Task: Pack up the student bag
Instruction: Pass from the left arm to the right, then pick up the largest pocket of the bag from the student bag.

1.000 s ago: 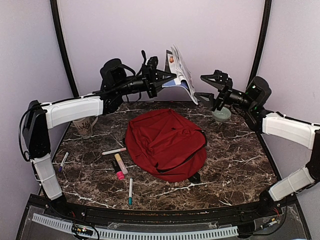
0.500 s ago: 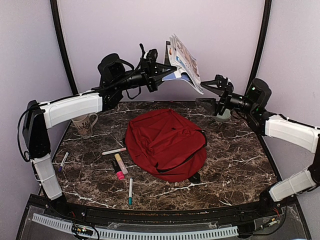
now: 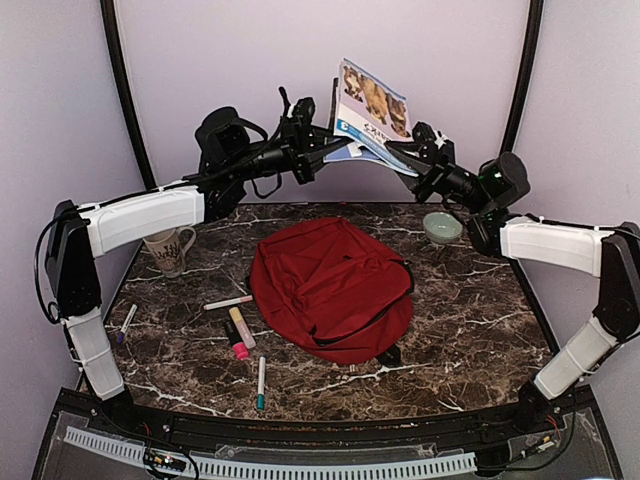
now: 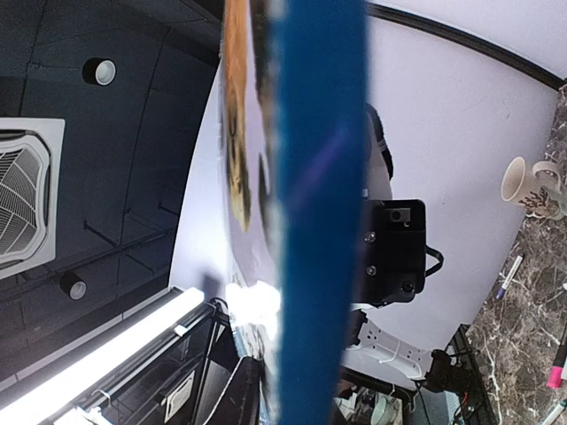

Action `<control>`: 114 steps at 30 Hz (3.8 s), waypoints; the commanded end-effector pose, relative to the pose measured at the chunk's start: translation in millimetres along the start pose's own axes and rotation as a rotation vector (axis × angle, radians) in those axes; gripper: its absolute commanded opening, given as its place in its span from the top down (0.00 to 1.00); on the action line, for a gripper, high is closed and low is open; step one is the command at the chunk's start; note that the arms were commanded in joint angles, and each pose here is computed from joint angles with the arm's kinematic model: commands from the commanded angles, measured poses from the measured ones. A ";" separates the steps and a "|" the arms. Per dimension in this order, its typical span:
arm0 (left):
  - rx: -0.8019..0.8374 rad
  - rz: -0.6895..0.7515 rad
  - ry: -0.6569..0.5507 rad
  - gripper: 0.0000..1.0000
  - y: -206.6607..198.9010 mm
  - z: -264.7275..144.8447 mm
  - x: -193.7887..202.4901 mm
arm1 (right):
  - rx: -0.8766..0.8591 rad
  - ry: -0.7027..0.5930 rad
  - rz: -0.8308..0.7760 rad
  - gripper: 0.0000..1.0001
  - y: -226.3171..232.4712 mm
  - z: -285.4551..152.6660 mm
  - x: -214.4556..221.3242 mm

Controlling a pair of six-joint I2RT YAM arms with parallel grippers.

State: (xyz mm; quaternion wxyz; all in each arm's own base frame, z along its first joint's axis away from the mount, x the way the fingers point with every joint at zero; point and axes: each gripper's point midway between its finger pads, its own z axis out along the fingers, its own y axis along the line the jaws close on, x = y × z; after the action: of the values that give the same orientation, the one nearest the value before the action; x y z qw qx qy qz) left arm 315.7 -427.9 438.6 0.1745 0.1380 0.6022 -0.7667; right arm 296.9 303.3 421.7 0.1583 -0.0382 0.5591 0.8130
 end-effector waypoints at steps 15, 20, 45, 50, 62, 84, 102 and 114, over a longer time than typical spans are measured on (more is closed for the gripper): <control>-0.335 0.180 -0.140 0.21 -27.1 -95.6 -23.4 | 0.179 0.012 -0.124 0.91 17.0 -21.1 13.2; -0.561 0.237 -0.223 0.10 -17.8 -152.7 -36.7 | 0.272 0.014 -0.146 0.95 9.0 -28.5 14.7; -1.000 0.590 0.166 0.16 75.5 -107.6 21.3 | 1.808 0.124 -0.449 1.00 -54.5 -250.7 34.4; -1.067 0.616 0.198 0.19 92.2 -113.6 19.0 | 1.603 0.029 -0.498 1.00 -42.1 -221.7 36.2; -1.063 0.691 0.566 0.22 155.2 -77.8 84.2 | 1.521 -0.019 -0.428 1.00 -47.7 -226.9 60.7; -0.848 0.596 0.970 0.21 201.8 -41.5 222.1 | 1.496 0.006 -0.339 1.00 -66.6 -222.1 67.1; -0.845 0.611 0.996 0.24 223.0 -39.9 238.8 | 1.484 0.020 -0.325 1.00 -69.7 -217.6 66.6; -0.918 0.646 0.923 0.32 235.3 -27.6 219.5 | 1.477 0.023 -0.331 1.00 -66.5 -217.6 68.6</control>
State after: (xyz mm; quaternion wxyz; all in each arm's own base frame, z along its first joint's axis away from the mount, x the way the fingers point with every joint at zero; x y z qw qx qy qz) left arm 208.4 -464.3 113.5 0.1205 0.5411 0.8043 -0.2141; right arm 220.5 133.3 249.8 0.2261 -0.0058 0.9585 0.1733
